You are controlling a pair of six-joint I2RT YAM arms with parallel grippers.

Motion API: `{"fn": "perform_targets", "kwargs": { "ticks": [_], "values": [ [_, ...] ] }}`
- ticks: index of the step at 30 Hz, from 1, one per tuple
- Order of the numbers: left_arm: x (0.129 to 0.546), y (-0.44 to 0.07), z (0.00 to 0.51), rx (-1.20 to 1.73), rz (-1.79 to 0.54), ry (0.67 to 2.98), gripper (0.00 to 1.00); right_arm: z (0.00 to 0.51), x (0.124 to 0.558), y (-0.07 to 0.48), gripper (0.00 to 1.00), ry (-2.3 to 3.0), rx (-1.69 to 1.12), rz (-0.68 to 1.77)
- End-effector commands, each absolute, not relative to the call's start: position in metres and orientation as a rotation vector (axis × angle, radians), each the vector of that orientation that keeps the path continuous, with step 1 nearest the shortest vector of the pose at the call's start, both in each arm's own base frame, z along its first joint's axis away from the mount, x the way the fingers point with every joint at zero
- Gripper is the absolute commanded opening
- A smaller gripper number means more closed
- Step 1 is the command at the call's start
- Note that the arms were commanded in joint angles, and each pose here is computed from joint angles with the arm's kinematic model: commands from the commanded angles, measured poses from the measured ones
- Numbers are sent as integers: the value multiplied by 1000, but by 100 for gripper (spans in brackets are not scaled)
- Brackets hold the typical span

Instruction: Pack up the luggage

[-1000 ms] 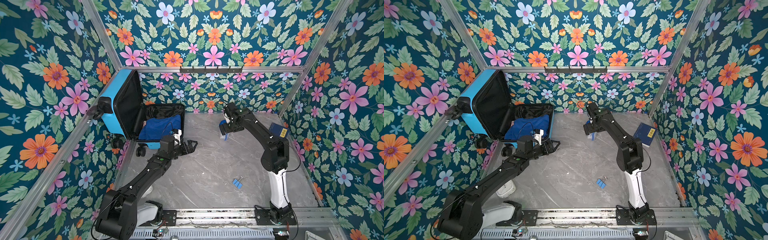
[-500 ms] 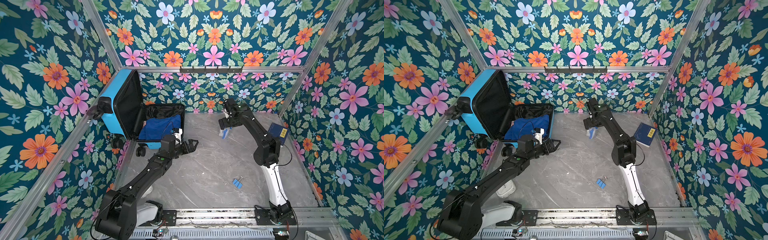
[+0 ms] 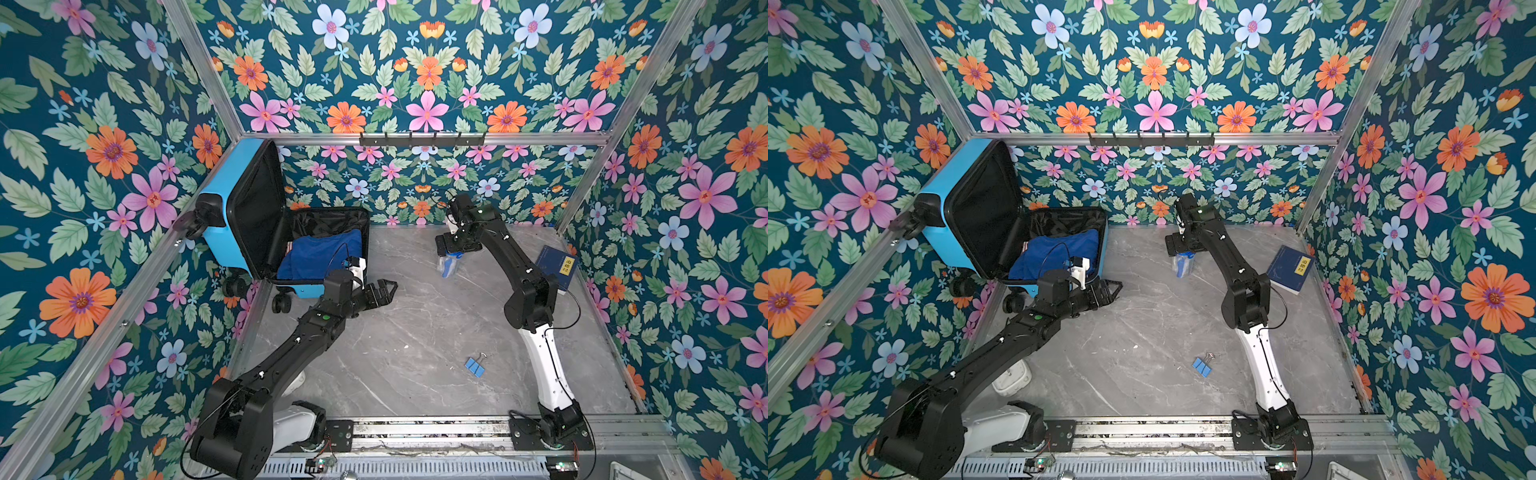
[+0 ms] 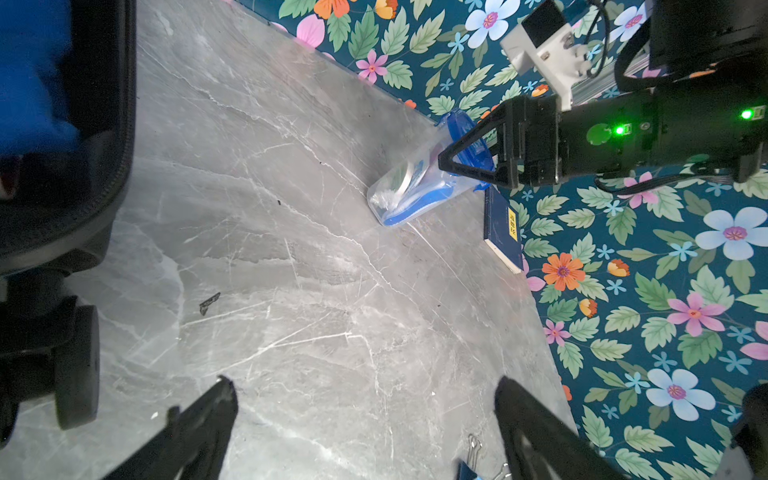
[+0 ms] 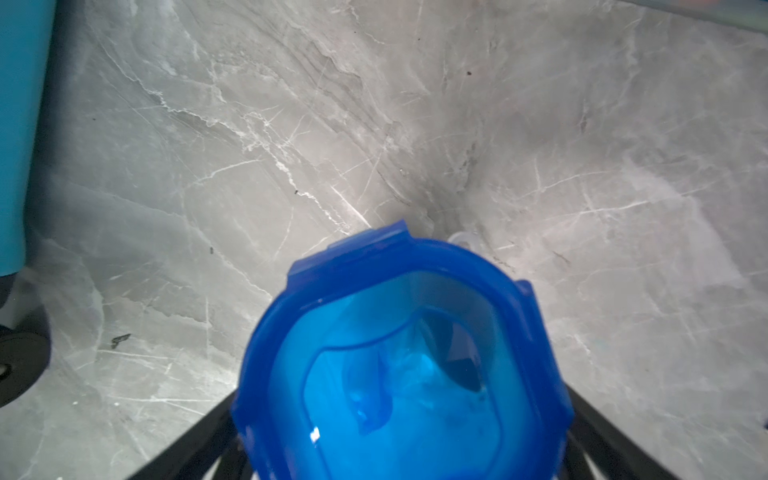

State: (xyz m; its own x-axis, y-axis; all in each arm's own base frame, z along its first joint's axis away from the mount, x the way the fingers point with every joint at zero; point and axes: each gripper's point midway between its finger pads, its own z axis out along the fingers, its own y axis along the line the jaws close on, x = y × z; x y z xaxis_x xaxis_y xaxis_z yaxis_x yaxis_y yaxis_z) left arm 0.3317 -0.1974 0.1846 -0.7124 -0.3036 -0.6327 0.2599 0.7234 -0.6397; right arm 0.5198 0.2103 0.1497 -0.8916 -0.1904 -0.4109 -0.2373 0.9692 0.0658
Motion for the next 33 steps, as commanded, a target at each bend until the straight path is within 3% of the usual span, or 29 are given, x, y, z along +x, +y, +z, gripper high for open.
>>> {"fn": "perform_targets", "kwargs": {
  "ticks": [1, 17, 24, 33],
  "values": [
    [332, -197, 188, -29, -946, 2153, 100, 152, 524, 217, 98, 2689, -283, 215],
    [328, -195, 184, -26, -936, 2167, 100, 138, 535, 213, 96, 2691, -241, 150],
    [328, -195, 183, -28, -934, 2170, 100, 144, 535, 215, 86, 2674, -231, 163],
    [329, -195, 185, -21, -928, 2165, 100, 160, 523, 223, 79, 2654, -252, 150]
  ]
}}
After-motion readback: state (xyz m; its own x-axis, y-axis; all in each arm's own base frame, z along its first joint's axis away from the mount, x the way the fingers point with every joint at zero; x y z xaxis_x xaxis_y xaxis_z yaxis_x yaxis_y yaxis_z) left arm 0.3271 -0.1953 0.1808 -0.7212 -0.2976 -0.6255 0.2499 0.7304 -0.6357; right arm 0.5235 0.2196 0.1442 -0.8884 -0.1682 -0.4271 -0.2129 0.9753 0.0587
